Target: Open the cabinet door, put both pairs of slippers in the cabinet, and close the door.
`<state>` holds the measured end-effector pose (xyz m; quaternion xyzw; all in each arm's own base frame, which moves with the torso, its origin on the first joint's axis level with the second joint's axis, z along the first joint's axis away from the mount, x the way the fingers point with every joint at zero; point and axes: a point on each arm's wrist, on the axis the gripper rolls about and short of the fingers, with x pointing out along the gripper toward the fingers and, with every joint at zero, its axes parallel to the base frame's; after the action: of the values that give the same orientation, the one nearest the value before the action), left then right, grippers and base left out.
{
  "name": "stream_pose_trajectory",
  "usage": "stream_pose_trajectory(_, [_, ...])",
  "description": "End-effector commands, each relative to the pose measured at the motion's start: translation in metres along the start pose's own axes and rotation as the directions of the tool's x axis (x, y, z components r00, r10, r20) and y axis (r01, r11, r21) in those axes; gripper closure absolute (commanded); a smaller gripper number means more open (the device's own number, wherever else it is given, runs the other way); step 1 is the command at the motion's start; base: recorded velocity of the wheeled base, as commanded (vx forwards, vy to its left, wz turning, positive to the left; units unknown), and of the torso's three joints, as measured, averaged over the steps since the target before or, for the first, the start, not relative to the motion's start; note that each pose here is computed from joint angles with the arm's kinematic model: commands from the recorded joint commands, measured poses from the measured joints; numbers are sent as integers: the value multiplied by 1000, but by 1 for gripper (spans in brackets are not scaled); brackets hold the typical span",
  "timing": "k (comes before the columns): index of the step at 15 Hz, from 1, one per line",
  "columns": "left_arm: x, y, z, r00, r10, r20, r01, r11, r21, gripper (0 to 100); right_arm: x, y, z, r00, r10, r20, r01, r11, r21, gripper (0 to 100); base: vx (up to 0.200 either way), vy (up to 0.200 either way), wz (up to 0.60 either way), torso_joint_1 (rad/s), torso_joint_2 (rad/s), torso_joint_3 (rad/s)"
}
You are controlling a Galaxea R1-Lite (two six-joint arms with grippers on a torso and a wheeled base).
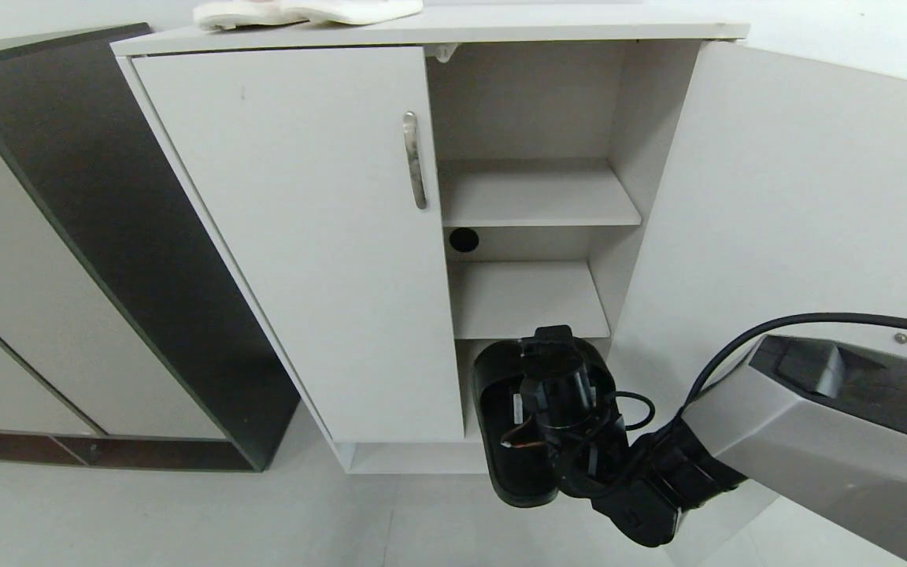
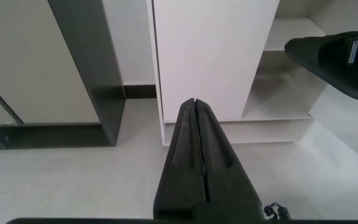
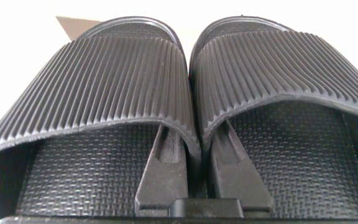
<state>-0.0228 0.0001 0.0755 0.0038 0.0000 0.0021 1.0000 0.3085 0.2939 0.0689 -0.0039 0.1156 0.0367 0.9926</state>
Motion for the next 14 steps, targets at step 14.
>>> stream_pose_trajectory(14, [0,0,0,1000,-3,0,3,1000,0,100,21,0,-14,984,-62,166,63,998,-5,100,0,0,0,1,1,-32])
